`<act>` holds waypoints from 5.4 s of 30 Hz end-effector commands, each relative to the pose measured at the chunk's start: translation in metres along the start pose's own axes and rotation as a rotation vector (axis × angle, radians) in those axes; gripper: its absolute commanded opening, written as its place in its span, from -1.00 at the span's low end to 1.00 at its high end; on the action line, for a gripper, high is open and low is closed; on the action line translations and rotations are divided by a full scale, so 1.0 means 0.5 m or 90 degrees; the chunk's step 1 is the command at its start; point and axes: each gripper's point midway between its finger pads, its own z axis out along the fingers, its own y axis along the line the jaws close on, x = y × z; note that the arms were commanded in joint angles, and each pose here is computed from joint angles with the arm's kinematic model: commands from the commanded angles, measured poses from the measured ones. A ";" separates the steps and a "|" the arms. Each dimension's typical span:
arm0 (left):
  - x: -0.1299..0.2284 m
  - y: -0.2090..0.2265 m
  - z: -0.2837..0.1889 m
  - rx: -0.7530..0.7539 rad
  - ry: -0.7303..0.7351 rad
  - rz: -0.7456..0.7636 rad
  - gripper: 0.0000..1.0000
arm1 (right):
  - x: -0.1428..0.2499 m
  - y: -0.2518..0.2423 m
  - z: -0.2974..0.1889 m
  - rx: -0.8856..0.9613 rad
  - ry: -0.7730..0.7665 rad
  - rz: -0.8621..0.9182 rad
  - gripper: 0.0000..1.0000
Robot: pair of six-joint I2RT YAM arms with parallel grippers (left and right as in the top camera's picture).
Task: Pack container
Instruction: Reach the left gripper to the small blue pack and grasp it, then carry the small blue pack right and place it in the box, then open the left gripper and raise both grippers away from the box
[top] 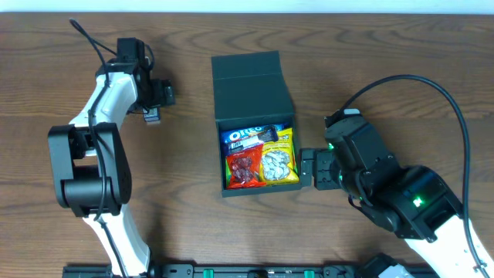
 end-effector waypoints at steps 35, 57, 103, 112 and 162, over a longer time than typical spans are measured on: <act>0.057 0.028 0.043 0.004 0.042 -0.020 -0.48 | -0.013 -0.008 -0.008 0.009 -0.014 -0.002 0.98; 0.076 -0.062 -0.126 0.048 0.072 0.078 -0.88 | -0.013 -0.008 -0.007 0.009 -0.014 -0.002 0.98; 0.218 -0.386 -0.286 0.121 -0.046 0.717 0.91 | -0.013 -0.008 -0.007 0.009 -0.014 -0.002 0.99; 0.213 -0.317 -0.276 0.118 0.032 0.447 0.91 | -0.013 -0.008 -0.007 0.009 -0.014 -0.002 0.98; 0.085 -0.300 -0.305 0.363 -0.019 0.189 -0.88 | -0.153 -0.061 0.198 0.211 -0.088 0.028 -0.98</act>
